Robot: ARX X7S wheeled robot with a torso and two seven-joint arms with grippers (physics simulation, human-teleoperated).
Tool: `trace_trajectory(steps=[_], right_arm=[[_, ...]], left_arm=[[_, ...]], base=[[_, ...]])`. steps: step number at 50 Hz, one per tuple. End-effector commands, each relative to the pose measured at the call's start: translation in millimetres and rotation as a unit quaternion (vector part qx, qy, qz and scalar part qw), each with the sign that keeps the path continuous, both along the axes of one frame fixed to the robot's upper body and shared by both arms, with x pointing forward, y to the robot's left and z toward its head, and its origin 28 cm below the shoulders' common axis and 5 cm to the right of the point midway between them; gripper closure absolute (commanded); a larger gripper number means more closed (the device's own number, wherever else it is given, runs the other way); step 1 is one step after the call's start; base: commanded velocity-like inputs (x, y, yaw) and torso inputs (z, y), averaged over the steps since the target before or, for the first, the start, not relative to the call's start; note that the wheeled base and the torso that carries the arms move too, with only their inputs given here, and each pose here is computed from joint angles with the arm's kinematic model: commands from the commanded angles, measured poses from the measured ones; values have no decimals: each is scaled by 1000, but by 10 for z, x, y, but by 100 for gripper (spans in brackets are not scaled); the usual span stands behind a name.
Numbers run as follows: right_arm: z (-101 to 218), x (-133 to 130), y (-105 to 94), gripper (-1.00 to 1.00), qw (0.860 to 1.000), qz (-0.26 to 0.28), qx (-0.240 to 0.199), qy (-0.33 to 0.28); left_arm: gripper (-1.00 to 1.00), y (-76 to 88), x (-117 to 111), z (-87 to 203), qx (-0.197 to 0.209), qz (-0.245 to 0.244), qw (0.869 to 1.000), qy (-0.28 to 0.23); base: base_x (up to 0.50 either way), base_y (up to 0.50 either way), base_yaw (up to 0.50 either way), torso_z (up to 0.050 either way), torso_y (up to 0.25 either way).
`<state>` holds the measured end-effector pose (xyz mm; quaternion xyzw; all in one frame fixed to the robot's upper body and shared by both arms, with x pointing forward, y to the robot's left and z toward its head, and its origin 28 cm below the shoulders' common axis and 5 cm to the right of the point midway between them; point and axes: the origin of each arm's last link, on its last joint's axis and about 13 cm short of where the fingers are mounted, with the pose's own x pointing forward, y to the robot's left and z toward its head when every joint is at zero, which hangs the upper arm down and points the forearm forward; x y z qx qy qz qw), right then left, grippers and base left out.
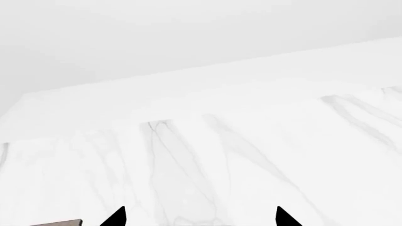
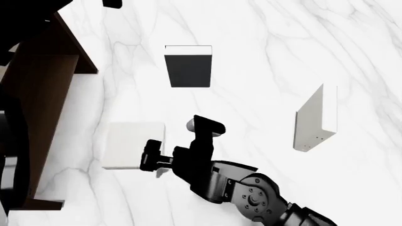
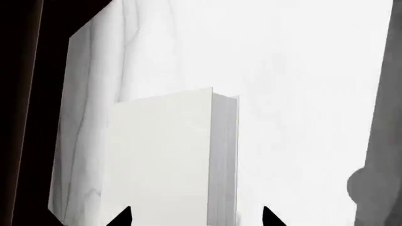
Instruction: Pick up the book on the right and place it under the cabinet shelf.
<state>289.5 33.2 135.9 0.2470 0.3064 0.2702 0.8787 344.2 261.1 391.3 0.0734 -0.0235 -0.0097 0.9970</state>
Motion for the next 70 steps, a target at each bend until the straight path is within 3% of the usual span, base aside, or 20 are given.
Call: trace_trajectory(steps=[1,10,23,37,47,58,70], right_arm=[[114,-4,-187,-100,996,-13,-74,-45],[210,-77,-285,-100,989,0,-120,-84],[667,-316,-507,-100,974,-1,-135,-182],[1157,-430,-763,-100,953,-39,-155,-258],[1487,-459,-1018,-100,935,-91,-167,-299],[1977,-484,-1425,-100,906,-170,-194,-337],[2302,-437,-1832,-100,876,-244,-241,-339]], left_arm=[[-100,0,0,1,1,-6,1000,3],[-100,1,0,1,2,-13,1000,8],[-100,3,4,2,1,-36,999,15],[-100,2,2,1,-4,-37,999,20],[-100,2,3,2,-3,-40,999,21],[-100,3,3,3,2,-42,999,22],[-100,3,3,3,4,-39,999,21]], base=[[0,0,0,0,0],[0,0,0,0,0],[0,0,0,0,0],[0,0,0,0,0],[0,0,0,0,0],[0,0,0,0,0],[0,0,0,0,0]])
